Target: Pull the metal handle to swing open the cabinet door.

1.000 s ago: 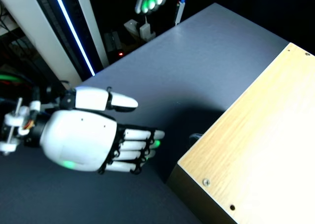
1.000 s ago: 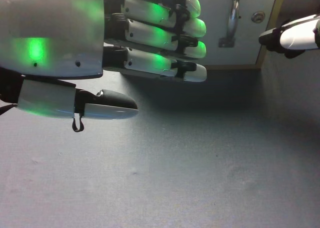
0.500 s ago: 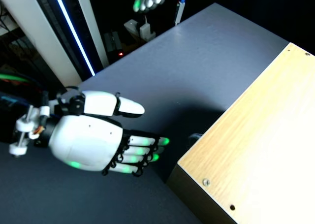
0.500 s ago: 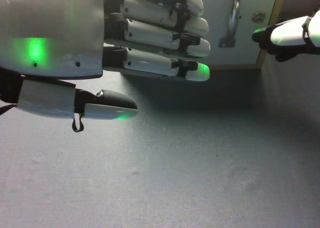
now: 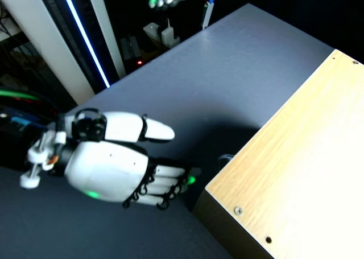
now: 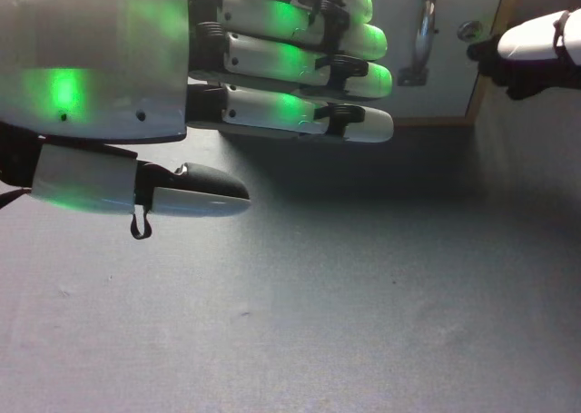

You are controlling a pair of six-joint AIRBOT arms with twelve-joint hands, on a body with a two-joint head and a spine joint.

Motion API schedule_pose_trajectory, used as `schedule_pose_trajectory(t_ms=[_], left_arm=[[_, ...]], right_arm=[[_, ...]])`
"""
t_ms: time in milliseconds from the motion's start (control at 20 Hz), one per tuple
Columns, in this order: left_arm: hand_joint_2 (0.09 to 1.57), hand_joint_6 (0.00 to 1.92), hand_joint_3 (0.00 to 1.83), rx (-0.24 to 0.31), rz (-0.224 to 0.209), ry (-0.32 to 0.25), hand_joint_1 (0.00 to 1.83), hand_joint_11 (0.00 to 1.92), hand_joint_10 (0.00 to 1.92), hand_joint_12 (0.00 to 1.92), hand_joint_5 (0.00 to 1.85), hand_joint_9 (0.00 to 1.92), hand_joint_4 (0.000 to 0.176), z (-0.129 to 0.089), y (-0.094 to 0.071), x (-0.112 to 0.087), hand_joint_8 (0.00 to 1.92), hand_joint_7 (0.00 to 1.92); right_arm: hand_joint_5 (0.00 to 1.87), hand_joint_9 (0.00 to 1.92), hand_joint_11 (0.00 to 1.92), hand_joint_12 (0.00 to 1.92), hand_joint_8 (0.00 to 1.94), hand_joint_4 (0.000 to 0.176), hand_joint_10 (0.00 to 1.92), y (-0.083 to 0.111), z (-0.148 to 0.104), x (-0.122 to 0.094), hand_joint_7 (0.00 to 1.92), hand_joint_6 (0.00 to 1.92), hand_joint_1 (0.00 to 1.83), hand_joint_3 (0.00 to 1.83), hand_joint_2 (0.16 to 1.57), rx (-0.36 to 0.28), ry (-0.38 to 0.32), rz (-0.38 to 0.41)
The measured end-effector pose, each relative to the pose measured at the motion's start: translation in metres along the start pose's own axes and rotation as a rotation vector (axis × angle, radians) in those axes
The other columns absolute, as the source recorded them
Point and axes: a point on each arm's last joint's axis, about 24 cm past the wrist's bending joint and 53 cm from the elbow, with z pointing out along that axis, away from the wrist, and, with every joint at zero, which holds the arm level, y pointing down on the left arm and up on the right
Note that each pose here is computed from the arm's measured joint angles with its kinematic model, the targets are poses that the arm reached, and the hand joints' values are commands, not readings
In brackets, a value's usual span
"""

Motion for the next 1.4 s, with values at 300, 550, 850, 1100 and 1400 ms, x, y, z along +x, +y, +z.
schedule_pose_trajectory(t_ms=[300,550,850,1100,1400], left_arm=[[1.57,0.00,0.03,0.000,0.000,0.000,0.00,0.00,0.00,0.73,0.27,0.29,0.000,0.000,0.000,0.000,0.00,0.31],[1.57,0.00,0.03,0.000,0.000,0.000,0.00,0.00,0.00,0.68,0.29,0.28,0.000,0.000,0.000,0.000,0.00,0.30],[1.57,0.00,0.04,0.000,0.000,0.000,0.00,0.00,0.00,0.65,0.27,0.27,0.000,0.000,0.000,0.000,0.00,0.29],[1.57,0.00,0.04,0.000,0.000,0.000,0.00,0.00,0.00,0.64,0.27,0.27,0.000,0.000,0.000,0.000,0.00,0.28],[1.57,0.00,0.02,0.000,0.000,0.000,0.00,0.00,0.01,0.62,0.29,0.27,0.000,0.000,0.000,0.000,0.01,0.30]], right_arm=[[0.23,0.18,0.00,0.56,0.00,0.000,0.00,-0.001,0.004,0.005,0.21,0.00,0.00,0.08,1.57,0.000,0.007,0.021],[0.25,0.19,0.00,0.61,0.00,0.000,0.00,0.000,0.007,0.006,0.23,0.01,0.00,0.09,1.57,-0.006,0.009,0.055],[0.23,0.16,0.00,0.49,0.00,0.000,0.00,-0.001,0.013,0.013,0.20,0.00,0.00,0.08,1.57,-0.010,0.024,0.066],[0.23,0.16,0.00,0.51,0.00,0.000,0.00,-0.003,0.021,0.024,0.20,0.00,0.00,0.07,1.57,-0.007,0.046,0.069],[0.25,0.17,0.00,0.57,0.00,0.000,0.00,-0.005,0.026,0.028,0.22,0.01,0.00,0.08,1.57,-0.006,0.054,0.073]])
